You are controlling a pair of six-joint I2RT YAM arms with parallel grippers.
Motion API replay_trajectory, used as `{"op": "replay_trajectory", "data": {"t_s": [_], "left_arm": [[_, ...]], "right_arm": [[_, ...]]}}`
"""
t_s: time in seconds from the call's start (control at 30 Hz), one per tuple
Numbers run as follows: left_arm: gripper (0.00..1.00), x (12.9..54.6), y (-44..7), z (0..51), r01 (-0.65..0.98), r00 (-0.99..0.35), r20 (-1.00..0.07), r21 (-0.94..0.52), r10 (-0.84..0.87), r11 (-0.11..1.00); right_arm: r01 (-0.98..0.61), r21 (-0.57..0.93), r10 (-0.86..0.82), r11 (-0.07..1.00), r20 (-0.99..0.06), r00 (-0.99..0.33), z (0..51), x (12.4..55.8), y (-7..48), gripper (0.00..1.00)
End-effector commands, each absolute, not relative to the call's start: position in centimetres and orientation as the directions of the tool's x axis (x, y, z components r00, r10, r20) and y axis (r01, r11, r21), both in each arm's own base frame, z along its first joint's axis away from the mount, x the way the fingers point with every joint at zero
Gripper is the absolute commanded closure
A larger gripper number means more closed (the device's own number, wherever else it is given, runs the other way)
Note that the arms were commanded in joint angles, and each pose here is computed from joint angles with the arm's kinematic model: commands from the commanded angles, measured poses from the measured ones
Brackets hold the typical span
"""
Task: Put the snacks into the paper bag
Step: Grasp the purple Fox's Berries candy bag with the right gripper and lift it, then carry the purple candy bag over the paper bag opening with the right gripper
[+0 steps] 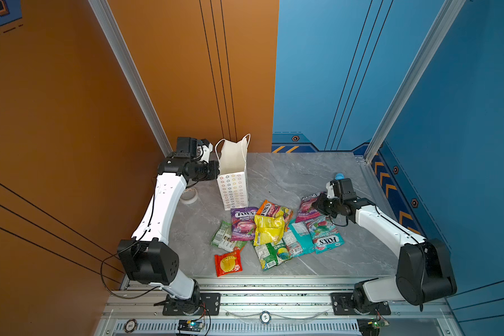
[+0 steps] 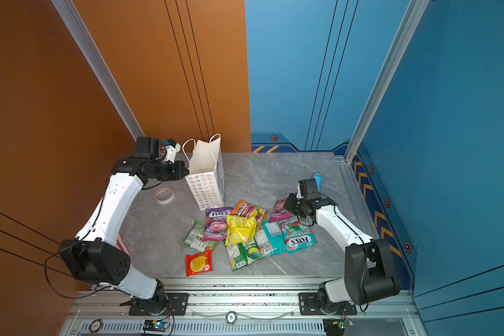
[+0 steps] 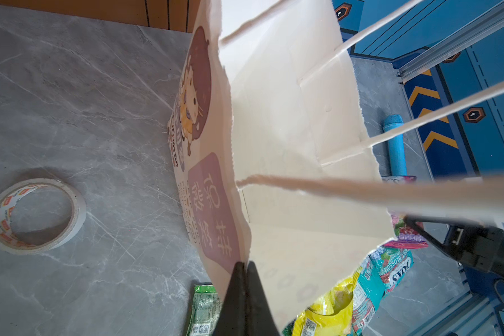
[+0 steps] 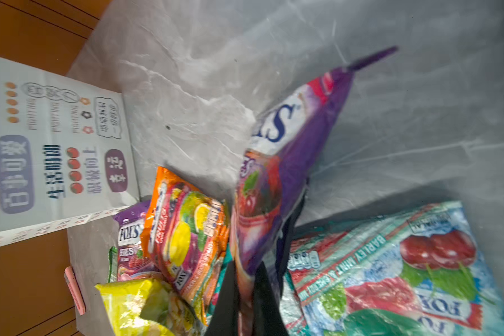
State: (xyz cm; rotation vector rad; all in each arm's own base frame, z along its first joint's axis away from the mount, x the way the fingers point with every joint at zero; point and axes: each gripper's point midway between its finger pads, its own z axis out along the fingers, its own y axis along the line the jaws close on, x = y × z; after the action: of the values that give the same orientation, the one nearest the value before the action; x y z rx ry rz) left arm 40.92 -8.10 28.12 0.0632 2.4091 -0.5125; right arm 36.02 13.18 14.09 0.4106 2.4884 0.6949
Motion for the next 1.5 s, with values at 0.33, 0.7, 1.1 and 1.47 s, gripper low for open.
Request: {"op": "replay_trajectory", "data": {"t_s": [0.33,0.7,1.1,1.47], "left_arm": [[0.97,40.4,-8.8,29.0,0.212,-0.762,-0.64,-0.392,-0.1,0.895],[0.97,40.6,-8.6,28.3,0.194,-0.77,-0.629,-0.396,-0.111,0.897],[0.97,40.8,-8.4,28.1,0.177,-0.773,-0.621,-0.409,-0.131,0.895],[0.98,40.9,-8.3,27.9,0.171,-0.772,-0.62,-0.415,-0.14,0.893]], "right_arm": [[-0.175,0.48,0.267,0.86,-0.715,-0.646,30.5,39.2,20.5,1.0],[-0.464,0.467,0.164,0.752,-0.816,-0.555,40.6,34.5,28.9,1.0],[-0.633,0.494,0.126,0.596,-0.836,-0.534,44.5,30.6,36.7,1.0],[-0.648,0.488,0.115,0.585,-0.841,-0.529,44.7,33.9,41.7,1.0]]}}
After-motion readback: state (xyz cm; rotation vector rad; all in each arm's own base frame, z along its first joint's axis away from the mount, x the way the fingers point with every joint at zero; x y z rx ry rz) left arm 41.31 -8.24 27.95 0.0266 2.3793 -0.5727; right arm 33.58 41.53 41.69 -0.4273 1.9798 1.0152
